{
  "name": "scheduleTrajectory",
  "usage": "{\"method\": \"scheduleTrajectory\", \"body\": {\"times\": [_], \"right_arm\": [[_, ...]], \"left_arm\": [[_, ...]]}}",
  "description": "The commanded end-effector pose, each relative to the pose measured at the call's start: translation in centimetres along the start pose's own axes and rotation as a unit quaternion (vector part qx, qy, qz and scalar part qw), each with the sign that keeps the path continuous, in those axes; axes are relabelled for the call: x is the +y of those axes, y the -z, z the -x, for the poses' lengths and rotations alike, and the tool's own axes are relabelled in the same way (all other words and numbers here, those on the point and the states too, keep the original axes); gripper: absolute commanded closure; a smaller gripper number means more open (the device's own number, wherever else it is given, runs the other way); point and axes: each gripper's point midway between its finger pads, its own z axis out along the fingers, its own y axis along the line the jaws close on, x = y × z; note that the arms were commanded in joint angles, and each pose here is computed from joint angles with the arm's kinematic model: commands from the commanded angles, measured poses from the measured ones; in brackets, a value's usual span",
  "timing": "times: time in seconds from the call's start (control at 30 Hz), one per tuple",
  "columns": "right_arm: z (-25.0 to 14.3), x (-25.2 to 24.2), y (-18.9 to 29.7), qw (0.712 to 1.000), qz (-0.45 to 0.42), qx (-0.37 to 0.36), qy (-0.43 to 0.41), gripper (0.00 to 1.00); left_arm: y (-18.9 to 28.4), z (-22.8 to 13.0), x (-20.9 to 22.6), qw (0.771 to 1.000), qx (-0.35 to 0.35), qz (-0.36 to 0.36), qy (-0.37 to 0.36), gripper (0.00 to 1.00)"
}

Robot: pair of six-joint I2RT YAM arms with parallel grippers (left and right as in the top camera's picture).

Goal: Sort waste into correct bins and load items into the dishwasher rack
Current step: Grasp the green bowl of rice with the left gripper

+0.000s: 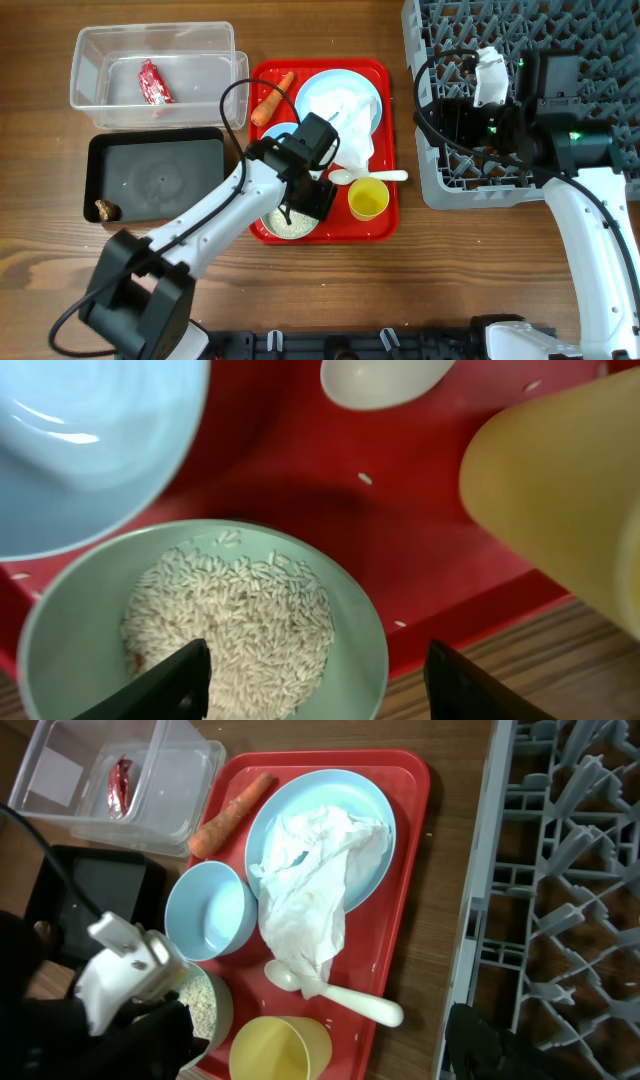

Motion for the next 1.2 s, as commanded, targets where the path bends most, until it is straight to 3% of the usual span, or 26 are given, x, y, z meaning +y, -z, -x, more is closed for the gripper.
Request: {"method": "scheduleTrajectory", "body": {"times": [0.0,0.13,0.23,0.33,0.6,0.73,0.8,1.17], "right_arm": [[0.3,0.0,0.1,1.000,-0.002,-0.001,-0.002,0.16],[0.3,0.0,0.1,1.000,-0.002,0.000,-0.002,0.16],[0.2,0.0,0.1,1.000,-0.002,0.001,-0.003,0.16],[0.2,0.0,0.1,1.000,-0.002,0.001,-0.003,0.16],[0.1,0.0,0.1,1.000,-0.003,0.002,-0.002,0.16],[0.2,0.0,0.1,1.000,-0.002,0.002,-0.002,0.16],[0.1,0.0,0.1,1.000,-0.003,0.002,-0.002,0.16],[0.2,0.0,0.1,1.000,-0.002,0.001,-0.003,0.16]], "left_arm": [[-2.1,-1.0,0.5,0.999,0.031,0.011,-0.005,0.35],[-2.7,-1.2,0.3,0.999,0.040,0.008,-0.005,0.45],[-2.8,-1.4,-0.2,0.999,0.042,0.004,-0.011,0.66],[-2.9,-1.7,-0.8,0.999,0.045,0.005,0.006,0.78],[-4.5,-3.2,0.5,0.997,0.048,0.034,0.046,0.81],[-4.5,-2.6,0.6,0.998,0.036,0.037,0.045,0.95],[-4.1,-2.1,0.4,0.998,0.030,0.035,0.045,0.96],[4.8,0.8,-0.4,0.997,-0.003,0.002,0.075,0.96]]}}
